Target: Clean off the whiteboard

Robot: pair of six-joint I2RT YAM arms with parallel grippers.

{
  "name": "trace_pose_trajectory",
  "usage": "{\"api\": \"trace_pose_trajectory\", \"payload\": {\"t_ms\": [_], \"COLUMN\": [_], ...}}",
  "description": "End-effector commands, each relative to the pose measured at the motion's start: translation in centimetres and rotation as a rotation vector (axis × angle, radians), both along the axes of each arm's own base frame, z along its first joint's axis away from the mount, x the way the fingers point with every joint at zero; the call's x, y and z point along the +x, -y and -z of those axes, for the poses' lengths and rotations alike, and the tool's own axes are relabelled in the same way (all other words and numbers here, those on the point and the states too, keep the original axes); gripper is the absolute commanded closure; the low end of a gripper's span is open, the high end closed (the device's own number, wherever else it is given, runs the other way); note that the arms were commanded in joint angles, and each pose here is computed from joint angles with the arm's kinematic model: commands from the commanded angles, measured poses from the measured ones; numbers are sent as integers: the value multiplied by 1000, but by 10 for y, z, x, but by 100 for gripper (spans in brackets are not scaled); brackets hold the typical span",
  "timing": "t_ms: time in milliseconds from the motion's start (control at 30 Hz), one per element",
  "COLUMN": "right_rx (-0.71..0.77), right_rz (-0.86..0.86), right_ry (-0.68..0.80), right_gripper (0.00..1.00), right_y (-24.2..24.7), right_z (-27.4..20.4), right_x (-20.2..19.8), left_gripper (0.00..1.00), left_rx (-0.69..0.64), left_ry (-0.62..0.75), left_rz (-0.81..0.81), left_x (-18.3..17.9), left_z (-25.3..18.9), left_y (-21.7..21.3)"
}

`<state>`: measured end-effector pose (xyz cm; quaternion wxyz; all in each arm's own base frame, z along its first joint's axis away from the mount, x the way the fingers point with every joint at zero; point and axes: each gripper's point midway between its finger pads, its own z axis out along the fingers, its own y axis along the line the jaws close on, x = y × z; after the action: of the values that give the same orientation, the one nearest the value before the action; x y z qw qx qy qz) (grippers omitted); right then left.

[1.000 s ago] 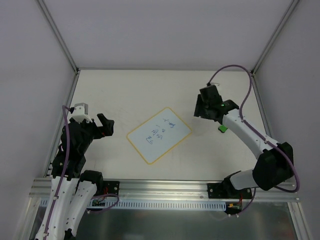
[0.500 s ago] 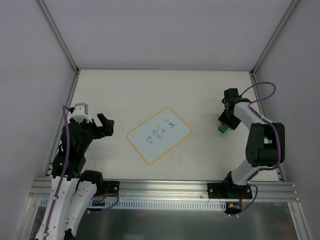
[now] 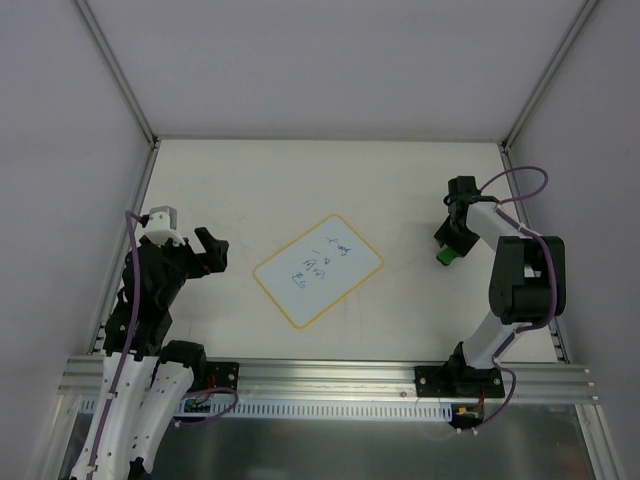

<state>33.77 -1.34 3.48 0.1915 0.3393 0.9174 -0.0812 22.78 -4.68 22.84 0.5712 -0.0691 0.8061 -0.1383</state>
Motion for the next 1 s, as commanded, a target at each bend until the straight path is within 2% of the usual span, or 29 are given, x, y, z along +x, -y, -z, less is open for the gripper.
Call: {"api": "trace_pose_trajectory", "payload": {"t_ms": [0, 300, 500, 567, 633, 700, 800, 967], "right_rx": [18, 22, 21, 25, 33, 33, 15, 28], "right_rz": [24, 36, 22, 15, -2, -41, -117, -299], "right_ry": [47, 28, 38, 43, 57, 70, 96, 152], "right_gripper": [51, 53, 64, 72, 81, 84, 85, 85], "right_y": [2, 6, 6, 5, 2, -7, -21, -76], "right_z": [-6, 1, -3, -4, -8, -13, -25, -45], "right_x": [16, 13, 12, 12, 11, 11, 9, 2], "left_gripper": [1, 1, 1, 1, 1, 1, 1, 1], "left_rx": [-2, -1, -2, -5, -14, -22, -51, -106], "left_ry": [28, 22, 12, 1, -36, -107, -217, -360], "left_rz": [28, 32, 29, 29, 26, 50, 105, 194], "left_x": [3, 4, 5, 6, 10, 16, 26, 41], "left_z": [-5, -4, -1, 1, 9, 23, 40, 56], "left_y": [6, 6, 6, 7, 8, 15, 29, 53]}}
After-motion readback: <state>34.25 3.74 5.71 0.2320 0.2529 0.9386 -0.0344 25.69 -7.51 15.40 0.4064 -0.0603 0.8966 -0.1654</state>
